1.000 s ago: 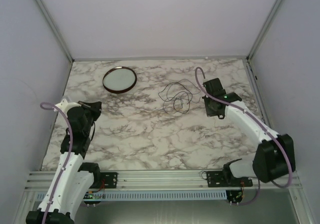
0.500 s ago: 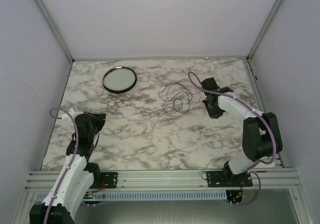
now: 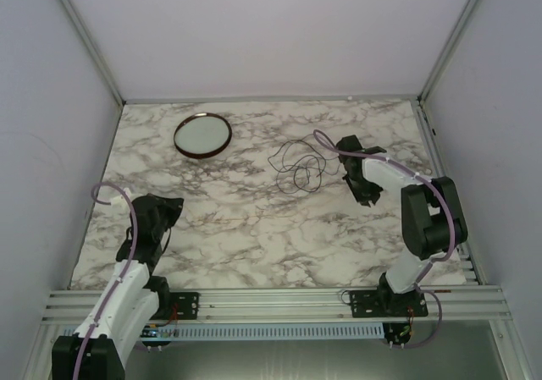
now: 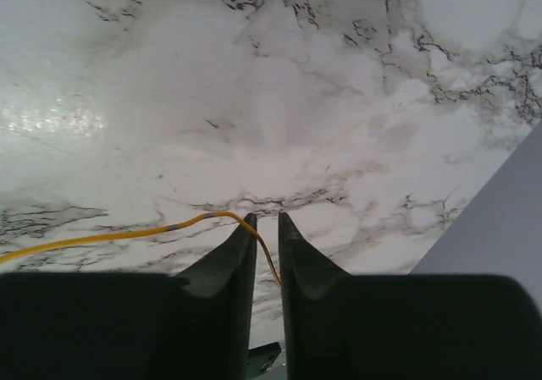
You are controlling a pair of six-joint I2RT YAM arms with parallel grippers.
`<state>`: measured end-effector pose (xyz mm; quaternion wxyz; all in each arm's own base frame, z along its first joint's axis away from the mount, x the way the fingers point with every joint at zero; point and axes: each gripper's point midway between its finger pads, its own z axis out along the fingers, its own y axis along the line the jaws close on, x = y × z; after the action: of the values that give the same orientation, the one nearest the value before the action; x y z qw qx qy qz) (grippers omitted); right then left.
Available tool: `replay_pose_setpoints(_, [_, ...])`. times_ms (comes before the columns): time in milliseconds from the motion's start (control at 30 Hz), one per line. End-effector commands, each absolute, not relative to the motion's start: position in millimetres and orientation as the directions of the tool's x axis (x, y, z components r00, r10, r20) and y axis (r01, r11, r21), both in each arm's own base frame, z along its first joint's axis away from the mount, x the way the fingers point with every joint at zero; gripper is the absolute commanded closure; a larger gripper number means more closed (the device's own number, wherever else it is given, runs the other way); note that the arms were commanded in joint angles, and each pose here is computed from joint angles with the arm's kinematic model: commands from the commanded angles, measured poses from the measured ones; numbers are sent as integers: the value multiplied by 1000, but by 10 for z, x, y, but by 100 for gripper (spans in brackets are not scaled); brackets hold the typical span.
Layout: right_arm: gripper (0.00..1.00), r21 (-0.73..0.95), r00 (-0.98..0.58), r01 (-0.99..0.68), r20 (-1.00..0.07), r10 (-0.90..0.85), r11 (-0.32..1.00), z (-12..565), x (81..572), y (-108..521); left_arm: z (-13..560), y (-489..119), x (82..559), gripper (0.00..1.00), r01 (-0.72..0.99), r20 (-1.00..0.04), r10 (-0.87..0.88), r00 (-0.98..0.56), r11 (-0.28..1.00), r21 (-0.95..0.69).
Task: Zip-tie the wires
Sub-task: Place the cable at the center of the board.
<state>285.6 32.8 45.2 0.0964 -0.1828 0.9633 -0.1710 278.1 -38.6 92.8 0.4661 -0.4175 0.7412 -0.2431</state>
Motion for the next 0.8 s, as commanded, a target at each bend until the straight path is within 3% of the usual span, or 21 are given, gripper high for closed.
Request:
replay_pose_setpoints(0, [81,-425,-909,-328,-102,-405,844,611,2883,178,988,-408,2828,100,-358,-491,-848,-202,530,-769])
replay_pose_setpoints(133, [70,-416,-902,-334,-119,-415,846,708,2842,168,949,-446,2835,100,-355,-485,-847,-217,532,-769])
replay_pose_setpoints(333, [33,-379,-879,-380,-135,-457,844,910,2752,203,921,-447,2844,100,-361,-490,-844,-218,536,-763])
replay_pose_setpoints(467, [29,-419,-869,-375,-151,-471,827,1097,2748,93,937,-441,2856,100,-361,-494,-843,-215,538,-762])
replay_pose_setpoints(767, [29,-155,-774,-362,-499,-389,919,1663,3166,789,906,-438,2848,100,-368,-497,-839,-221,543,-755])
